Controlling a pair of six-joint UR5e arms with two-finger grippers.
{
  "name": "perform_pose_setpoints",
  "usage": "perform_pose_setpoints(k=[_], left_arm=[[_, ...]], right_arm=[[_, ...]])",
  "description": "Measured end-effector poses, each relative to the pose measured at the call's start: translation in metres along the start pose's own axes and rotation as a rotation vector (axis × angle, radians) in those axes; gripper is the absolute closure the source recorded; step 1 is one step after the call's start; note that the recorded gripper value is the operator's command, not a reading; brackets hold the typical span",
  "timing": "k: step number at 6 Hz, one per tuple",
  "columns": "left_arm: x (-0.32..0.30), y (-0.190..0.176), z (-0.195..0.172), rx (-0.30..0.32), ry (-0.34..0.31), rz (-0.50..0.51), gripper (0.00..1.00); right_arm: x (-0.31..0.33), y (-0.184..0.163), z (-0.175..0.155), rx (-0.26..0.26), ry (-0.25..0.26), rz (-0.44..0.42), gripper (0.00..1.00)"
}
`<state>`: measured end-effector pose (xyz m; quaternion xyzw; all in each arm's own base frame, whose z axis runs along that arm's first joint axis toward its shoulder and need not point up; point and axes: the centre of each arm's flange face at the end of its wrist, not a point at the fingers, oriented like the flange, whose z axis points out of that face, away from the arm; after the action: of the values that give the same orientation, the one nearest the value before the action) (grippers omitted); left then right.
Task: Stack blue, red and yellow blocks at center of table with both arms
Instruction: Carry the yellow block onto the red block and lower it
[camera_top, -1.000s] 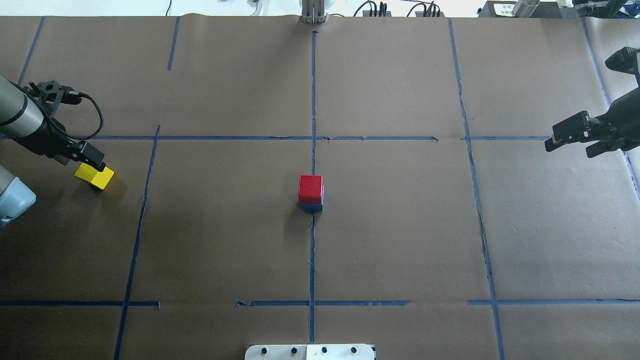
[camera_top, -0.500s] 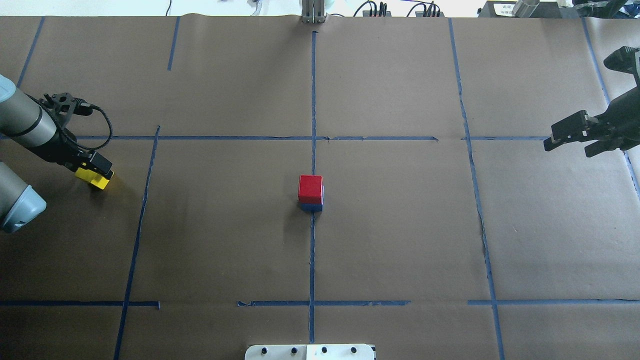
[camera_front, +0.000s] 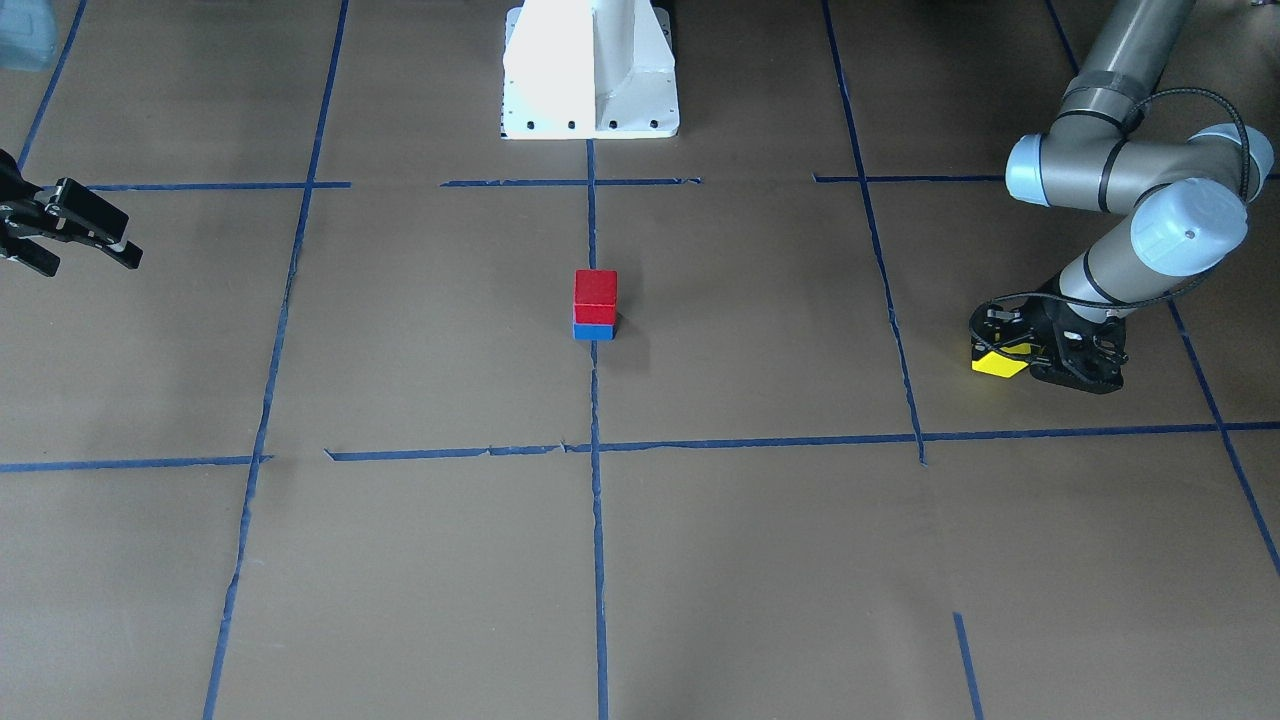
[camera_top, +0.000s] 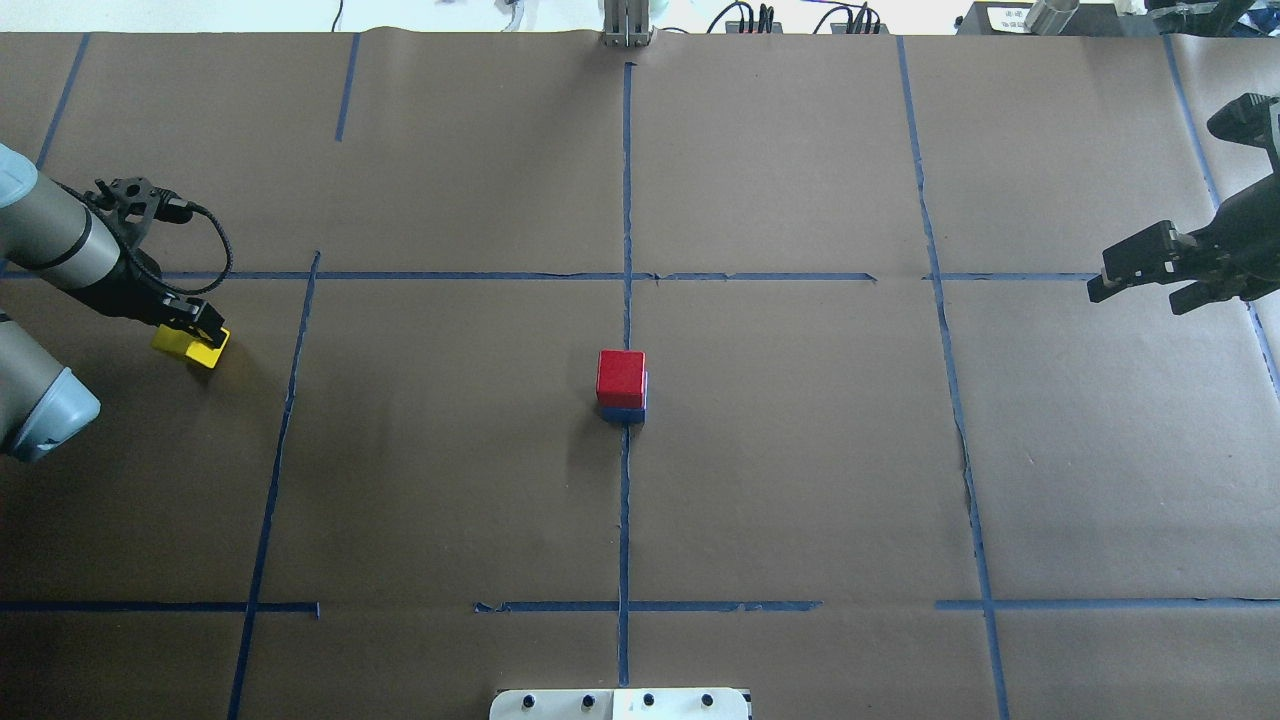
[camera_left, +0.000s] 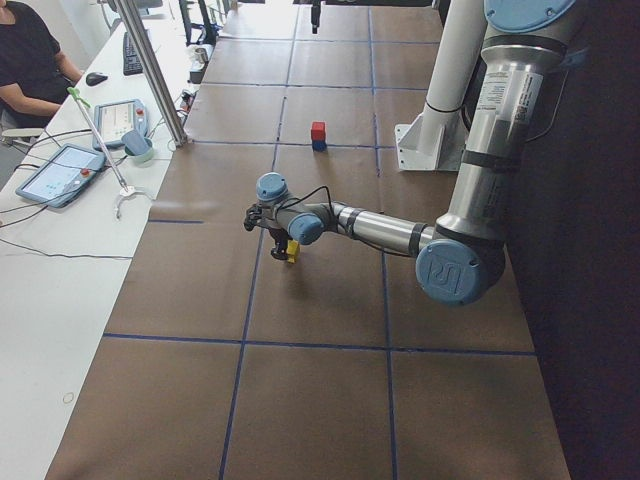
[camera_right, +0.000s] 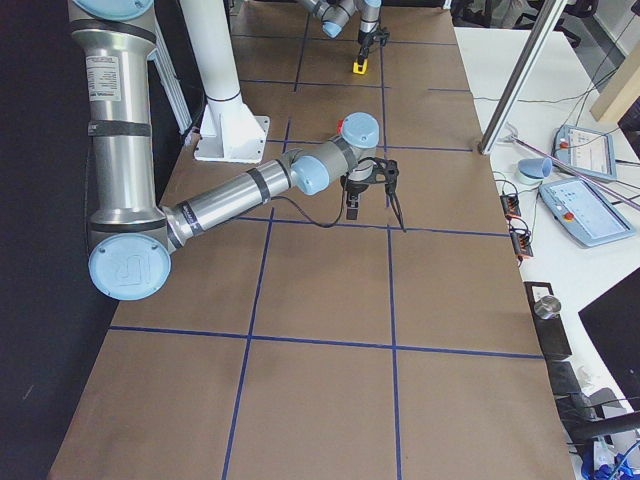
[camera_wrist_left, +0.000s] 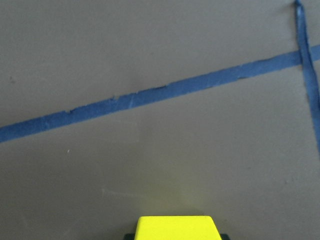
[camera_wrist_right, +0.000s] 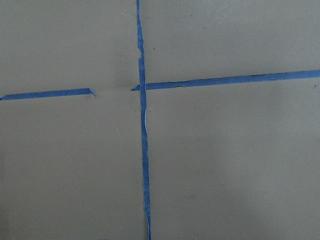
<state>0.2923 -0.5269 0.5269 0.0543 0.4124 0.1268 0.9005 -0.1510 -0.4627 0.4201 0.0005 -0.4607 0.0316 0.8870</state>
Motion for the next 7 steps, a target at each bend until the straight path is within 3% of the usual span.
perform_pose_setpoints(k=[1,3,4,5,7], left_arm=[[0.043,-0.016,-0.032,0.025,0.023,-0.02,1.0],[0.209,-0.028,-0.097,0.003,0.064,-0.087,1.0],[0.29,-0.023,-0.112,-0.005,0.084,-0.133,1.0],[0.366,-0.016,-0.114,-0.004,0.1,-0.183,1.0],[0.45,-0.029,-0.096,0.006,0.06,-0.227,1.0]], right_arm=[[0.0,0.0,0.0,0.0,-0.001,0.0,0.0],[-0.001,0.0,0.0,0.0,-0.002,-0.001,0.0],[-0.001,-0.001,0.001,-0.001,-0.002,-0.002,0.0],[-0.001,-0.001,0.001,-0.001,-0.001,-0.002,0.0],[-0.002,-0.001,0.0,0.0,-0.002,0.001,0.0]])
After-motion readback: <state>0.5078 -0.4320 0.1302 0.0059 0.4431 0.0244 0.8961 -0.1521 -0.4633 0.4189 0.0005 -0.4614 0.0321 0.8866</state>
